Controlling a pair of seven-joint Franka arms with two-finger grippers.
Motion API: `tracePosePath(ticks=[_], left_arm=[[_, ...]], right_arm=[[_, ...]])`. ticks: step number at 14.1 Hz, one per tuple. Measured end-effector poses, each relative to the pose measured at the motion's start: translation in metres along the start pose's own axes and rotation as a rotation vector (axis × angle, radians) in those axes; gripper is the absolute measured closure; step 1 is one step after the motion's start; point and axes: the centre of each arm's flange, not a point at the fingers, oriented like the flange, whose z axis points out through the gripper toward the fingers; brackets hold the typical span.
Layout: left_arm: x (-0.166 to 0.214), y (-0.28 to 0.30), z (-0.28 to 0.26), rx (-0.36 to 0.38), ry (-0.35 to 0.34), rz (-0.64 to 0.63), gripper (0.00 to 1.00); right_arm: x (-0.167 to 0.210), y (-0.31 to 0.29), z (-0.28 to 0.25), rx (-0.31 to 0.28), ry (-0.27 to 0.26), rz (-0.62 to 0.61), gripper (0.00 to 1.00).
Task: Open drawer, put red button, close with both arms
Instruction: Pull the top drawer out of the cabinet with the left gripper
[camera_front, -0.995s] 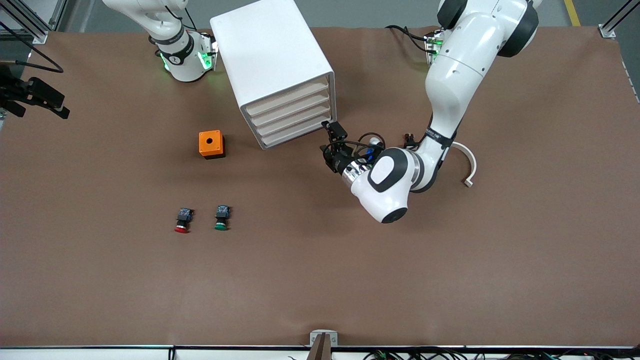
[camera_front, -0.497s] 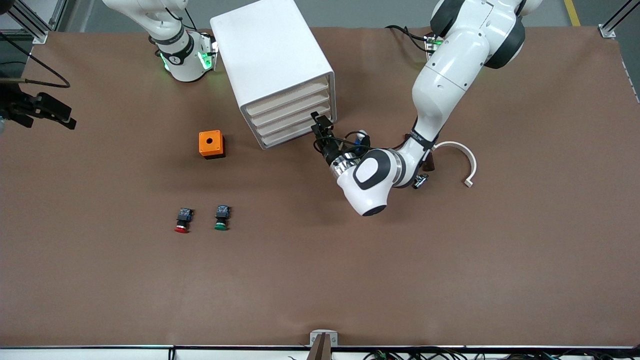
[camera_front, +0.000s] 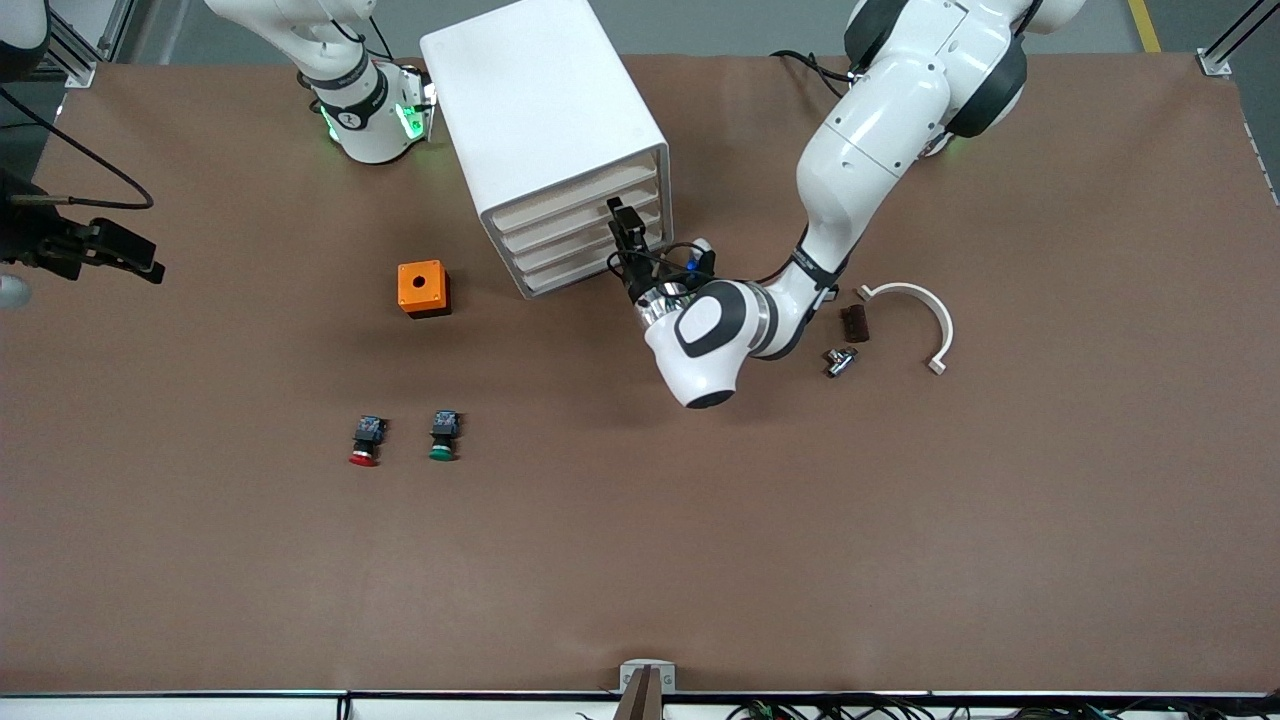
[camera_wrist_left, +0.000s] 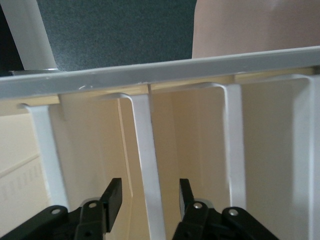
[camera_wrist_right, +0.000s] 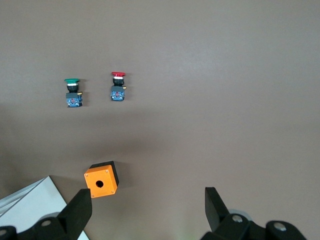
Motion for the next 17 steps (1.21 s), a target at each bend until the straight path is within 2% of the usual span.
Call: tracePosePath(ticks=[1,3,4,5,6,9,13,17], left_arm=[[-0.002,0.002,0.009,0.003,0.013,-0.012,0.48],[-0.004,0.006,0.023,0.009,0.033,-0.030,0.57],[-0.005,0.008,0.027,0.011,0.039,-0.045,0.57],[-0.005,0.009,0.029,0.012,0.041,-0.066,0.63],[-0.004,0.009,0.029,0.013,0.041,-0.084,0.76],[-0.004,0.008,0.027,0.020,0.037,-0.099,0.87],[-0.002,0.008,0.014,0.031,0.005,-0.103,0.92],[0.008,0.011,-0.021,0.037,-0.060,-0.107,0.92]], right_arm=[[0.002,0.000,0.003,0.000,-0.005,0.000,0.00],[0.007,0.000,0.011,-0.001,-0.016,0.000,0.00],[0.010,0.000,0.014,-0.001,-0.018,0.000,0.00],[0.012,0.000,0.016,-0.001,-0.017,0.000,0.00],[0.013,0.000,0.016,-0.001,-0.017,0.000,0.00],[0.014,0.001,0.015,-0.002,-0.011,0.002,0.00],[0.019,0.002,0.020,-0.002,-0.015,0.005,0.00],[0.028,0.002,0.037,-0.004,-0.043,0.005,0.00]])
